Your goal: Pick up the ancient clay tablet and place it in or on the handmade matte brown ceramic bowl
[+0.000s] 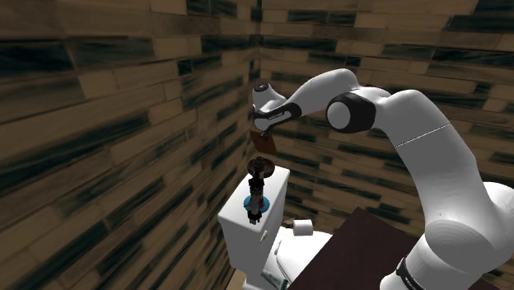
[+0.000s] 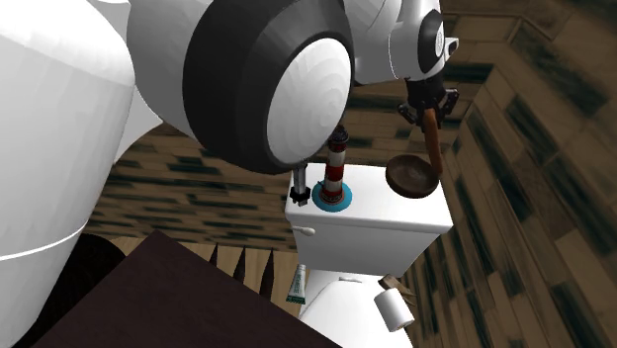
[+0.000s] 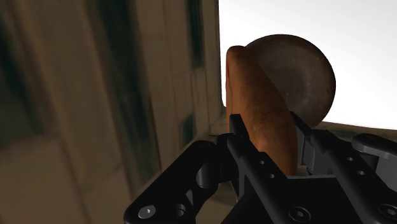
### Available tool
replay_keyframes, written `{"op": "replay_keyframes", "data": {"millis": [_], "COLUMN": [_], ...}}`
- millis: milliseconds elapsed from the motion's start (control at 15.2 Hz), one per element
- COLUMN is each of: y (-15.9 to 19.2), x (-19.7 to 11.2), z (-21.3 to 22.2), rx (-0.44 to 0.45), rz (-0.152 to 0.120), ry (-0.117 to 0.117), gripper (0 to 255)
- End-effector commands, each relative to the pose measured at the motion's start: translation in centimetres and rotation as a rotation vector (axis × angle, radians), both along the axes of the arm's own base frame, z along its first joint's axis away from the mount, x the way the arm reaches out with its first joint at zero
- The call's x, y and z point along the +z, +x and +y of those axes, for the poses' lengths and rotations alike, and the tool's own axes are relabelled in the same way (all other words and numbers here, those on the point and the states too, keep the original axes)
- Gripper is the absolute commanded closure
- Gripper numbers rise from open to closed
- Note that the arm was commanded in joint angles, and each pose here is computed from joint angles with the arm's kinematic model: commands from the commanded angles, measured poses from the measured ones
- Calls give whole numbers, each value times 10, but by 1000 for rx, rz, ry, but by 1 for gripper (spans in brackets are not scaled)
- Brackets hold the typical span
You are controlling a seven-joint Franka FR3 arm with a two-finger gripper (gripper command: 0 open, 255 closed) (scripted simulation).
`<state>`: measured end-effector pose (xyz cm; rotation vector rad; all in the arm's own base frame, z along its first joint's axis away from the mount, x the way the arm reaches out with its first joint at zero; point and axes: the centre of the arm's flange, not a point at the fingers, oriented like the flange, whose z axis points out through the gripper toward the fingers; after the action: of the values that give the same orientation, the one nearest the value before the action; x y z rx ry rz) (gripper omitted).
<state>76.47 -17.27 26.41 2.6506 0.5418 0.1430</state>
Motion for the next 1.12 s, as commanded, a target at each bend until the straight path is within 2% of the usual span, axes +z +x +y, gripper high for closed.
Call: {"op": "replay_keyframes", "data": {"millis": [0,726,1056], "y": [0,0,0], "x": [-9,-67,-70], "z": [0,0,0], "rx": [0,0,0], "rz": [-2,-2,-2], "ry": [0,0,0], "gripper": [255,255,255]}}
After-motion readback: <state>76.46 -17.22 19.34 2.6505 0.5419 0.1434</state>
